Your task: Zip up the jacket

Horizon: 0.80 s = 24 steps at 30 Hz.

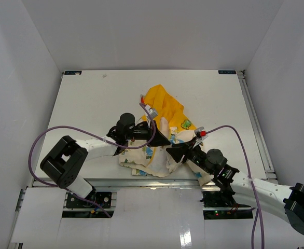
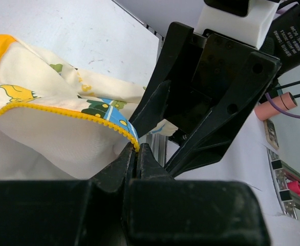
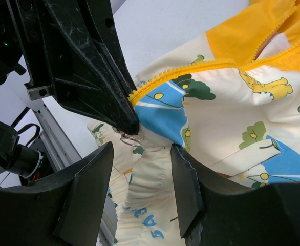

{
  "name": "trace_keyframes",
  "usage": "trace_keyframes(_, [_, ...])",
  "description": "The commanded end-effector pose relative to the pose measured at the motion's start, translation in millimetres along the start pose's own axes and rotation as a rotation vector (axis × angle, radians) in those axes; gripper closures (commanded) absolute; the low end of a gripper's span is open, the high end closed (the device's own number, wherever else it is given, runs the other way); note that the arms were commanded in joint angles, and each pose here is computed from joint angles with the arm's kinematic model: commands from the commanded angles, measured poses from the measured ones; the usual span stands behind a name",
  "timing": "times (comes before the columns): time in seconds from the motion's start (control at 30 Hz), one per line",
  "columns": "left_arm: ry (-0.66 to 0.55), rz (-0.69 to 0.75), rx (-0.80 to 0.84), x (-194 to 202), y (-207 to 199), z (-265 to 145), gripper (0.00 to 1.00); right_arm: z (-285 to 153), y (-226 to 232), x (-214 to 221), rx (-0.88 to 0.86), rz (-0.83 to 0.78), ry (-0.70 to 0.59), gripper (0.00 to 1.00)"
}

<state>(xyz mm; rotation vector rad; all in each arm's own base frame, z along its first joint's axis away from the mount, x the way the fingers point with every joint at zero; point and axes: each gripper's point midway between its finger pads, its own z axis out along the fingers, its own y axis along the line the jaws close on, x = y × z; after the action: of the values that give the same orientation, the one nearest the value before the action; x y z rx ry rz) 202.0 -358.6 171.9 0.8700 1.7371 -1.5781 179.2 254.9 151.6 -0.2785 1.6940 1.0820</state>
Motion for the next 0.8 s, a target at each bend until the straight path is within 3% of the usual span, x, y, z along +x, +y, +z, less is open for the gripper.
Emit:
trace_keyframes(0.0, [-0.036, 0.065, 0.124, -13.2, -31.2, -4.7, 1.00, -0.3, 8.1, -13.4, -0.049, -0.043, -0.071, 0.46])
trace_keyframes(0.27, [-0.040, 0.036, 0.198, -9.9, -37.9, -6.7, 1.00, -0.2, 16.4, -13.8, -0.111, -0.101, -0.083, 0.46])
trace_keyframes(0.53, [-0.043, 0.079, 0.114, -12.3, -27.1, -7.8, 1.00, -7.1, 7.2, -10.2, -0.087, -0.131, -0.097, 0.49])
trace_keyframes(0.77, [-0.047, 0.092, 0.132, -11.4, -30.4, -8.9, 1.00, -9.6, 5.2, -12.4, -0.076, -0.144, -0.104, 0.39])
